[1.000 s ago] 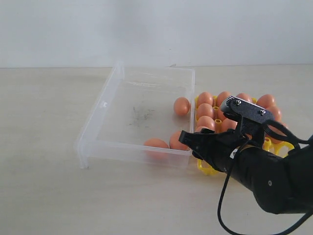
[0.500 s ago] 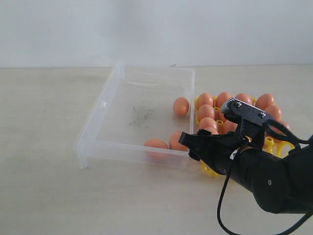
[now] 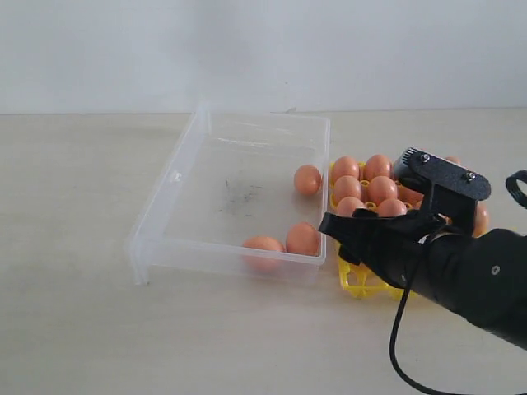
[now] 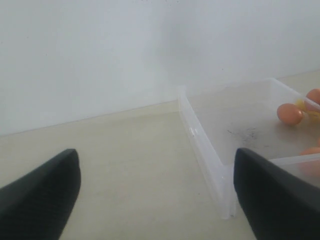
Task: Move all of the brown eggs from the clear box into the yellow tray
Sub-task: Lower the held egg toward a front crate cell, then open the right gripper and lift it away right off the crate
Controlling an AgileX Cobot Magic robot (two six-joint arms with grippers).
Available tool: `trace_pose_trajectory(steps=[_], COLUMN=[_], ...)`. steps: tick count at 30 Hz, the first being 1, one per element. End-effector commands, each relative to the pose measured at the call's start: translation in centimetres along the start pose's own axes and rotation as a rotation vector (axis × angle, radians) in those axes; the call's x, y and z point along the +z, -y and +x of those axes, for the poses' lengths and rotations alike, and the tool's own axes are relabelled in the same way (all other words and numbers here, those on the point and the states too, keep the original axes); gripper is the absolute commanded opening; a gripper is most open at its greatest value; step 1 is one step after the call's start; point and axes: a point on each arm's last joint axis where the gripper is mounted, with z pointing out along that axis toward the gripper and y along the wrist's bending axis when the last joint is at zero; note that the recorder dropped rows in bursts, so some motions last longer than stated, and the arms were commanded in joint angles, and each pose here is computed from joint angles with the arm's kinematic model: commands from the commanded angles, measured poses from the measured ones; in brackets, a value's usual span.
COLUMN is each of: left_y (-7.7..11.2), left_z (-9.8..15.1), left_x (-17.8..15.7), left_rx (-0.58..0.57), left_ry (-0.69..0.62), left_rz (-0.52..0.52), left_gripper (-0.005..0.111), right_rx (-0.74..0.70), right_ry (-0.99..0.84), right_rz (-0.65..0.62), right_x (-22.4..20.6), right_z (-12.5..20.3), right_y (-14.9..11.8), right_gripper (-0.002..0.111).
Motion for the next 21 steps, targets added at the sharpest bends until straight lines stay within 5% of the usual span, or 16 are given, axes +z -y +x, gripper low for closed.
trace_pose_trajectory(steps=[1,4,6,15,21], left_y=[0.0,0.0,0.0,0.0,0.0], left_z=[0.1,0.1,0.1,0.1,0.1], left_x=[0.0,0.0,0.0,0.0,0.0], left_rx=[-0.014,-0.014,-0.014,-0.014,-0.014], left_ry=[0.007,0.007,0.007,0.007,0.007], left_rz=[0.004,0.004,0.004,0.004,0.004], left_gripper=[0.078,0.078,0.078,0.078,0.078], right_rx=[-0.101,-0.359,-0.341,-0.394,-0.4], right_ry=[0.041,0.111,0.053,-0.056,-0.044], right_rz=[-0.037,-0.13,-0.151,0.043,0.051], right_x=[-1.5,-4.4,-5.0,-0.1,0.0], right_z=[-1.1,-2.6,-2.4,0.8,0.8], right_y=[-0.4,-1.5,-1.5,0.4,0.4], right_gripper=[0.056,0.025,0.0,0.0,0.0])
